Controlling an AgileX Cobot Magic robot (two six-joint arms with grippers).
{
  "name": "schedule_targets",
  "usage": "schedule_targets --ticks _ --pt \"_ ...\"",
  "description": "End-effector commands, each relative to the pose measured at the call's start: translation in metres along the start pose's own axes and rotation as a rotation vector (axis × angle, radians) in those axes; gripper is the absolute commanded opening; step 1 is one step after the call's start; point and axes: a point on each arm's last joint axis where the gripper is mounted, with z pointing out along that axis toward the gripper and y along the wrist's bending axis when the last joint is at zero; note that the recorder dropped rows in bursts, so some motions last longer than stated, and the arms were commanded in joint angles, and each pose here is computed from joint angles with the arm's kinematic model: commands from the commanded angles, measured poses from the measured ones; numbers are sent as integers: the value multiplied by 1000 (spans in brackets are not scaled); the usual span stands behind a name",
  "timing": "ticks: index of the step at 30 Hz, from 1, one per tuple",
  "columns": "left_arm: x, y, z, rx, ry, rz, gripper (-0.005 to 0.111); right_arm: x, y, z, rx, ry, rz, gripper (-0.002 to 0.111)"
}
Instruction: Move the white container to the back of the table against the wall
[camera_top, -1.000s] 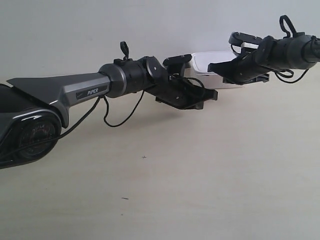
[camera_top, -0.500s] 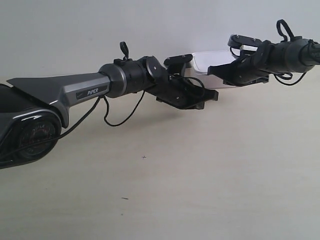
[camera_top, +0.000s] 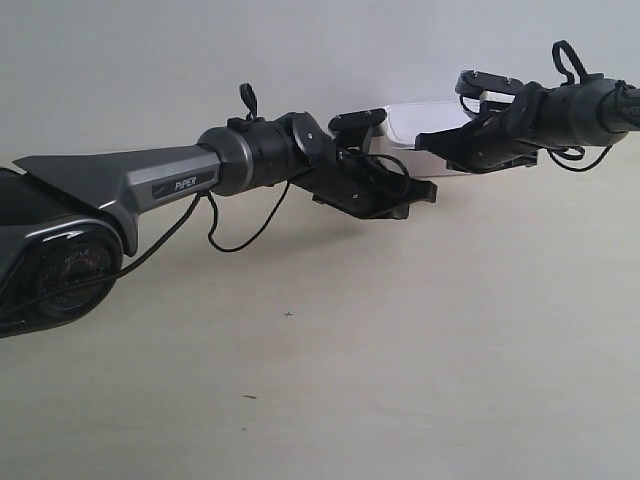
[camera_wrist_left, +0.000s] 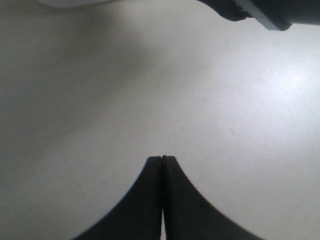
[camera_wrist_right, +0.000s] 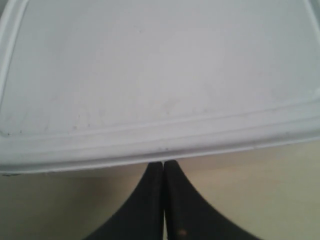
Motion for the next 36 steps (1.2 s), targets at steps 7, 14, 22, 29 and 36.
schedule_targets --ticks 7,14,22,29,36 --pt "-4 -5 -4 10 -8 34 0 -6 -2 -1 11 -38 -34 0" --pt "-4 -5 -4 12 -3 34 0 -10 1 -10 3 -14 -48 0" --pt "-2 -6 -4 18 15 34 0 -5 3 -15 -9 85 -62 0" --pt "0 -10 -8 42 70 42 0 -11 7 -30 -24 126 -94 0" --pt "-21 -28 -31 64 17 72 0 -4 8 -60 -23 158 -112 0"
